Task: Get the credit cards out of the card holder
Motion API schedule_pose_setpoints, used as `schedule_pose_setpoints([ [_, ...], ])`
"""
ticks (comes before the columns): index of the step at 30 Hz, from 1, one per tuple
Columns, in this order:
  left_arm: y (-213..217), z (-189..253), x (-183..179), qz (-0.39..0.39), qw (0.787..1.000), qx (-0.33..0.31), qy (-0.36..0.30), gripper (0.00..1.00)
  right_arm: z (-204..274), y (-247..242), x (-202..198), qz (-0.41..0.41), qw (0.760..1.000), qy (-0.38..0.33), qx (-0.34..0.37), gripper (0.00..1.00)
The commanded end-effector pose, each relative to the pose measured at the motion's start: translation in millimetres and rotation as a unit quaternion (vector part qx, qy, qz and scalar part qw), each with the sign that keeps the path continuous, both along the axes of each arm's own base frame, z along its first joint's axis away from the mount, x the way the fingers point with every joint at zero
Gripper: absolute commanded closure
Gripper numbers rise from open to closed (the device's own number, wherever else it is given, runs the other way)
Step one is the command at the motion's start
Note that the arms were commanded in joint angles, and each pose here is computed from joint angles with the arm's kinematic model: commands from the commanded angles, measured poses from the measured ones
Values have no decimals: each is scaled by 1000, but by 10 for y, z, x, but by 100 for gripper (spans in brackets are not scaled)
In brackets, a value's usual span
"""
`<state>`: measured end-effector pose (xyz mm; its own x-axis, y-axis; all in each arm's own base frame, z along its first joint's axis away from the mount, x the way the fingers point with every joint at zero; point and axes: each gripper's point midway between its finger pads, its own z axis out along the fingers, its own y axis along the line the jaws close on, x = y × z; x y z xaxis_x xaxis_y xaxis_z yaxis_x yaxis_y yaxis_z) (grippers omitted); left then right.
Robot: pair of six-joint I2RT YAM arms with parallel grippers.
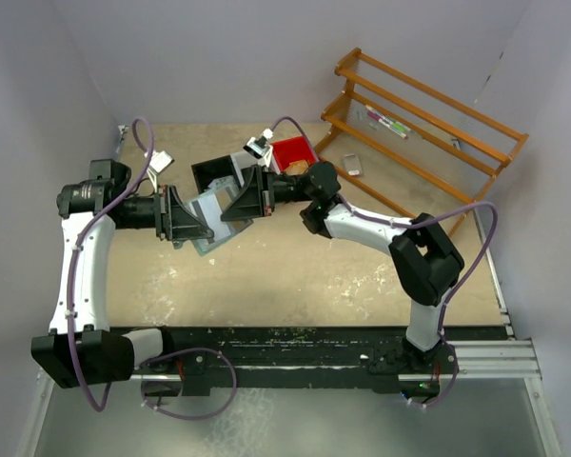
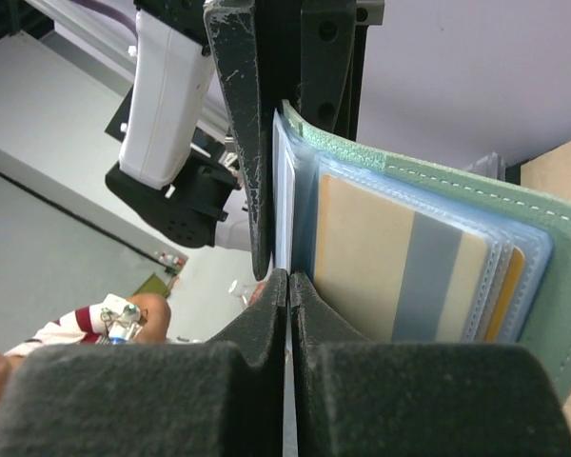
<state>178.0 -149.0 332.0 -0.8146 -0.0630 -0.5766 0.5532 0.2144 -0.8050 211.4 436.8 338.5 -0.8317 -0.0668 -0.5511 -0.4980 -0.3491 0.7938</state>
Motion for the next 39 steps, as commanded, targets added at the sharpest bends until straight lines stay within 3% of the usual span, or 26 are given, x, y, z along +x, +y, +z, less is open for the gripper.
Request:
schedule_pose_setpoints([
  [1, -55, 255, -48, -27, 997, -45, -58, 79, 108, -64, -100, 36, 999, -33, 0, 100],
  [20, -31, 120, -44, -23, 998, -8, -53, 75, 207, -107, 77, -6, 997, -72, -18, 100],
  [30, -34, 135, -38, -24, 998, -13, -56, 84, 214, -244, 88, -32, 998, -60, -7, 100],
  [34, -38, 156, -37, -25, 998, -18, -58, 100, 250, -165, -6, -24, 998, -62, 2, 99],
  [36, -42, 170, -40, -26, 998, -21, -58, 100, 232, -93, -68, -15, 998, -57, 5, 83],
  [39, -41, 177, -40, -25, 998, -22, -61, 100, 229, -13, -154, -3, 999, -52, 16, 74],
])
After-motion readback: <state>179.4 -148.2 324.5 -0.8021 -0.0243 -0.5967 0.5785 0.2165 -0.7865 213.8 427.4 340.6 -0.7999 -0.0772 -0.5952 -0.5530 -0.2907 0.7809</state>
